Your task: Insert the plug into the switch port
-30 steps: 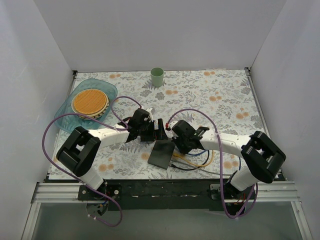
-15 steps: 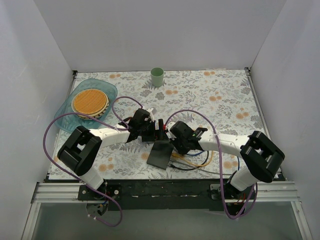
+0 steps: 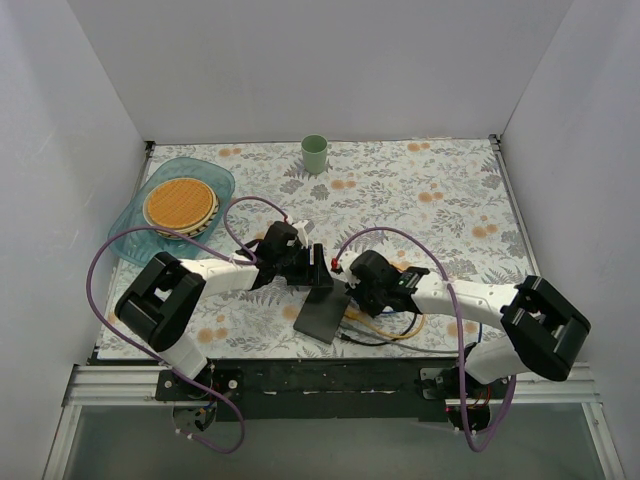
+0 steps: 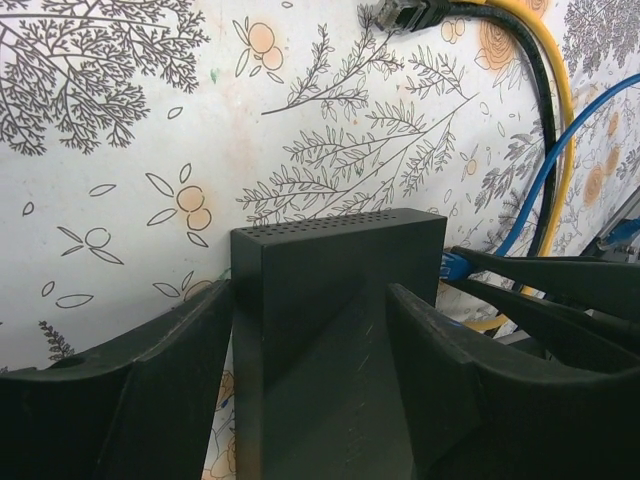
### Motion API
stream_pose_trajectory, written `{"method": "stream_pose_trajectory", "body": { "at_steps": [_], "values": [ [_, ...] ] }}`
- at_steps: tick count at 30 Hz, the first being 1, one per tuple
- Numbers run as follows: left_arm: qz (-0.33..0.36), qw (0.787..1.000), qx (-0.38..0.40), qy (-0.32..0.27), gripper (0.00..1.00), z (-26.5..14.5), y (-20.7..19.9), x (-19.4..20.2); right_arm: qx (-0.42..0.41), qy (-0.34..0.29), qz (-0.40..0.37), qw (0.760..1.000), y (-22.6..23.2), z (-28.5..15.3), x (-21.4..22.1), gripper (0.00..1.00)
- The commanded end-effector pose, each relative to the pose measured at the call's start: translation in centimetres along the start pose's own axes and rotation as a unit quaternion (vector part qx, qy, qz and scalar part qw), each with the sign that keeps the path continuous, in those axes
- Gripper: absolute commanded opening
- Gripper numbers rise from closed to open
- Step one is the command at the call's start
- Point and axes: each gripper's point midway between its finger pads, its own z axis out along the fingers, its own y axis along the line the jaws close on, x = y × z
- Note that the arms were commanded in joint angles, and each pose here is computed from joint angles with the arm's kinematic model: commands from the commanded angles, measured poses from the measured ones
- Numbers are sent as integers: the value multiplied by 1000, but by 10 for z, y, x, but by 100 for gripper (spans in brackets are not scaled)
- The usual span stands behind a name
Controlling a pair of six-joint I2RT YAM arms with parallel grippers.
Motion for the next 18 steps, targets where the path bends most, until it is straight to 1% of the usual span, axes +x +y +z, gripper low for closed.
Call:
{"method": "stream_pose_trajectory", "body": {
  "at_steps": [1,8,18],
  "values": [
    [18,999,48,12,59,-3,-22,9,-18,-72,-1,997,9,3,-46,1],
    [35,997,72,10,57,-5,-37,12,-31,-132,11,991,13,-3,-67,1],
    [60,992,108,28,51,1,-61,25,-53,-200,-13,978,21,-15,-92,1]
  ]
}}
